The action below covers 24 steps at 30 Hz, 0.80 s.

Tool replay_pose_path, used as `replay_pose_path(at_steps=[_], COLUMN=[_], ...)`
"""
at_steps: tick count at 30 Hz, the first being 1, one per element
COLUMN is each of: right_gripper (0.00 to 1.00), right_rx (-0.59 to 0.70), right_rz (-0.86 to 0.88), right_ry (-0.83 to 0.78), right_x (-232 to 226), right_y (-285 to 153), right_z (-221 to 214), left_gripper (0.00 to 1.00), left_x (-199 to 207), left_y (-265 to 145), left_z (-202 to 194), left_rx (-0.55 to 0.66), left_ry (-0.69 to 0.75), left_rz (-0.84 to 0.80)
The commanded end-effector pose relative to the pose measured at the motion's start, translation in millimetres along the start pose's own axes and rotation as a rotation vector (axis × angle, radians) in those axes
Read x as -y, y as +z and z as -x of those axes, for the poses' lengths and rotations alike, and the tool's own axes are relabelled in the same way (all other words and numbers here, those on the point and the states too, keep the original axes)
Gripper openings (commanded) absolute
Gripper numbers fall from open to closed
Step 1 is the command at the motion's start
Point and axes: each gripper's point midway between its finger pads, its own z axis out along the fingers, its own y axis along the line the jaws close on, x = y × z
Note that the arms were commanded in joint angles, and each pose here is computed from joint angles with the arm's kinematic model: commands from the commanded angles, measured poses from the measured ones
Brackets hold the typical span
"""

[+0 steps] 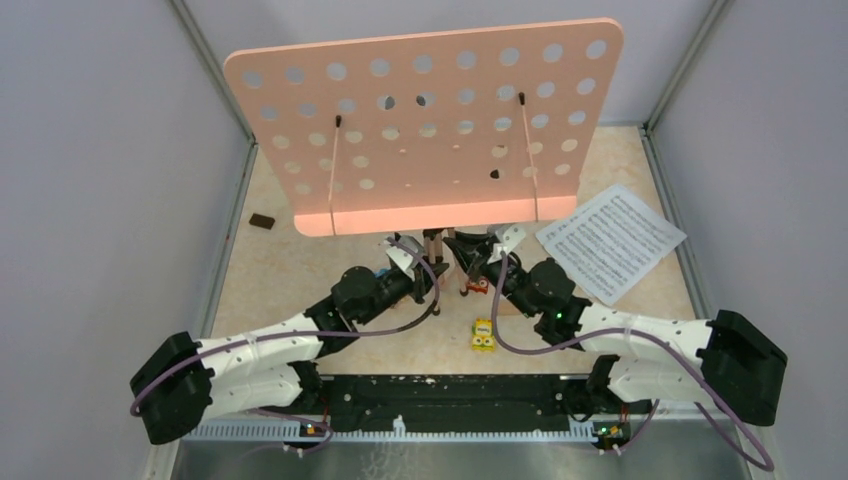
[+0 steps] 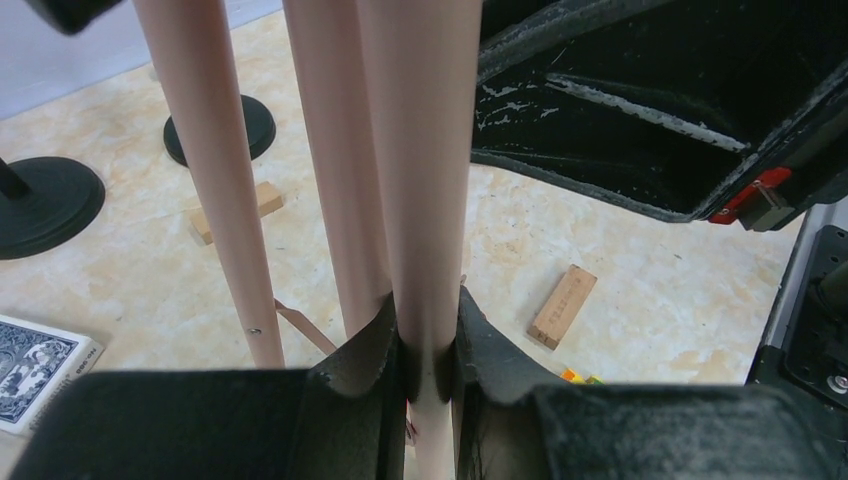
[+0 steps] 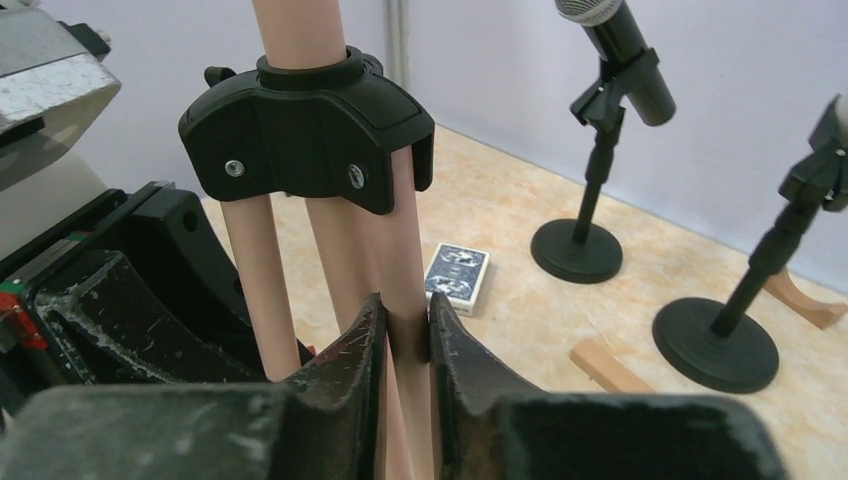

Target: Pack up the instrument practice props

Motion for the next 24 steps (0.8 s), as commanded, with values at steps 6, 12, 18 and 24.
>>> replay_pose_path(at_steps=[6,12,18,24], right_gripper=[0.39,0.67,0.74,0.78], right_rx=[-0.086,-0.038,0.04,0.051], right_rz=[-0.105,-0.056,-0.04,-0.004], right_ry=[-0.015,0.029,0.135,0.154], right_x=[19,12,5,-7], right_y=[-20,-30,-19,2], right_z=[-8,7,33,37], left_gripper=[0.0,0.0,0.07,0.44], left_x=[-13,-12,-11,-14], left_y=[20,19,15,6], left_z=[7,0,-6,-9], left_rx=[0.019,0.013,-0.006,-0.016], left_ry=[0.006,-0.019,-0.025,-0.034], left_rz=[0.075,0.075,0.071,0.088])
